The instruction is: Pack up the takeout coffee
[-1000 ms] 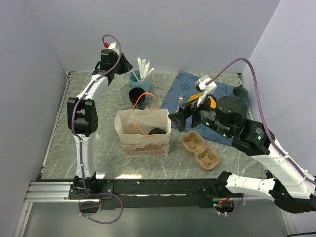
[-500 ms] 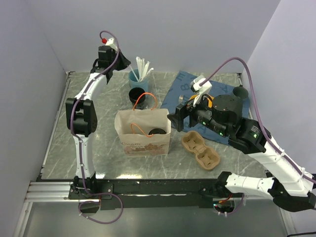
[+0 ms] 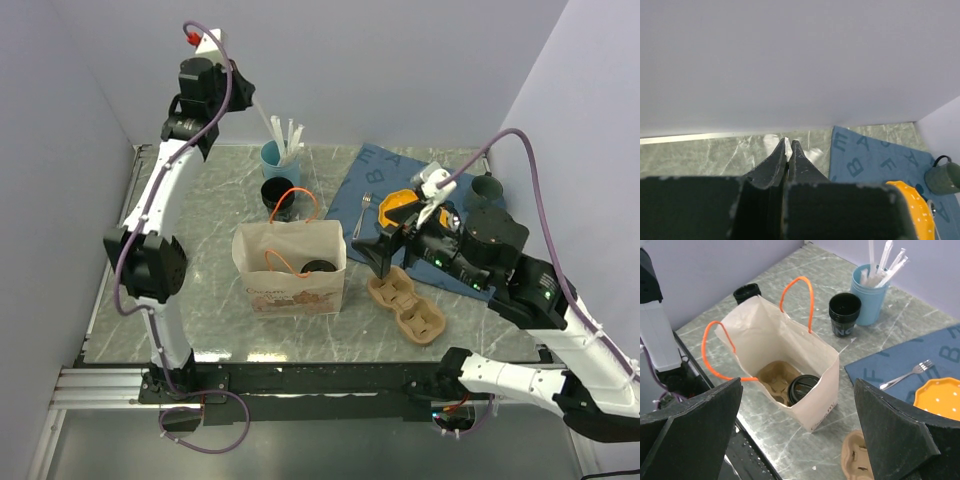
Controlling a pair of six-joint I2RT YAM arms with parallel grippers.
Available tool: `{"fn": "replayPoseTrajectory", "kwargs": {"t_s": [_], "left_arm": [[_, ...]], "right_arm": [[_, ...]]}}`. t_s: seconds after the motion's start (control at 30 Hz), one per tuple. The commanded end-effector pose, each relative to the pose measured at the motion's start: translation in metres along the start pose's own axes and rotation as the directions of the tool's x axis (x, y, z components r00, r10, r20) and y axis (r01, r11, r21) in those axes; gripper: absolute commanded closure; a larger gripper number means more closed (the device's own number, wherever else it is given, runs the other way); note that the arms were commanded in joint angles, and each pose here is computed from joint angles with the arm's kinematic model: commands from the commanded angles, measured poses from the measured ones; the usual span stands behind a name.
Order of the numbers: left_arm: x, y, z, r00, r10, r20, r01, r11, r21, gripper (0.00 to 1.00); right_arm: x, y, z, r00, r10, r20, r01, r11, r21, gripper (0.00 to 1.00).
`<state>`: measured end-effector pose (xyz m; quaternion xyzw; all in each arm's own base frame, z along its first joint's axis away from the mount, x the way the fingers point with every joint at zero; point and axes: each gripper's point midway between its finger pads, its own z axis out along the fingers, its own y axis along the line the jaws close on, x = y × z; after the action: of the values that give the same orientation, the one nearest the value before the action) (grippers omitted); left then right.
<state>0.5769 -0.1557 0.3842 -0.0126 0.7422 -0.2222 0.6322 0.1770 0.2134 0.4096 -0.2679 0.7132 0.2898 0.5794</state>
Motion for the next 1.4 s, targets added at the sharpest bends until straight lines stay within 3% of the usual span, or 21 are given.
{"fn": "replayPoseTrajectory", "kwargs": {"t_s": [0.0, 0.27, 0.43, 0.53, 0.77, 0.8, 1.0, 1.13, 1.23, 1.3, 1.37], "left_arm": [[-0.068, -0.023, -0.053, 0.990, 0.076, 0.118, -0.072, 0.997, -0.037, 0.99], [-0.121, -0.053, -0.153, 0.973, 0.133, 0.187, -0.118, 0.989, -0.090, 0.99], [-0.139, -0.081, -0.237, 0.971, 0.083, 0.225, -0.085, 0.996, -0.002, 0.99], [-0.131, -0.085, -0.282, 0.976, 0.036, 0.213, -0.042, 0.999, 0.022, 0.99], [-0.058, -0.090, -0.337, 0.998, -0.054, -0.033, 0.057, 0.994, 0.088, 0.99], [-0.056, -0.093, -0.353, 0.998, -0.062, -0.027, 0.064, 0.992, 0.108, 0.99], [-0.020, -0.099, -0.371, 0.988, -0.143, -0.056, 0.151, 0.969, 0.193, 0.99], [0.004, -0.092, -0.353, 0.984, -0.170, -0.052, 0.177, 0.963, 0.204, 0.99], [0.036, -0.088, -0.330, 0.978, -0.175, -0.115, 0.197, 0.956, 0.219, 0.99], [0.060, -0.083, -0.316, 0.965, -0.186, -0.183, 0.223, 0.954, 0.203, 0.91], [0.068, -0.084, -0.313, 0.960, -0.174, -0.218, 0.221, 0.951, 0.216, 0.72]], "right_arm": [[-0.020, 0.006, -0.014, 0.995, 0.014, 0.103, -0.010, 0.999, -0.044, 0.00], [-0.022, 0.011, -0.027, 0.991, 0.036, 0.131, -0.026, 0.997, -0.074, 0.00], [-0.022, 0.012, -0.039, 0.986, 0.065, 0.155, -0.051, 0.994, -0.092, 0.00], [-0.021, 0.011, -0.046, 0.985, 0.060, 0.162, -0.045, 0.995, -0.093, 0.00], [-0.019, -0.005, -0.060, 0.987, 0.035, 0.157, -0.034, 0.999, -0.011, 0.00], [-0.018, -0.008, -0.061, 0.988, 0.033, 0.152, -0.034, 0.999, 0.006, 0.00], [-0.020, -0.010, -0.062, 0.992, 0.073, 0.107, -0.077, 0.997, 0.030, 0.00], [-0.017, -0.007, -0.062, 0.989, 0.116, 0.086, -0.119, 0.993, 0.022, 0.00], [-0.014, -0.009, -0.063, 0.986, 0.147, 0.076, -0.150, 0.988, 0.040, 0.00], [-0.007, -0.014, -0.064, 0.987, 0.155, 0.050, -0.158, 0.985, 0.075, 0.00], [0.002, -0.021, -0.065, 0.987, 0.162, 0.022, -0.164, 0.980, 0.116, 0.00]]}}
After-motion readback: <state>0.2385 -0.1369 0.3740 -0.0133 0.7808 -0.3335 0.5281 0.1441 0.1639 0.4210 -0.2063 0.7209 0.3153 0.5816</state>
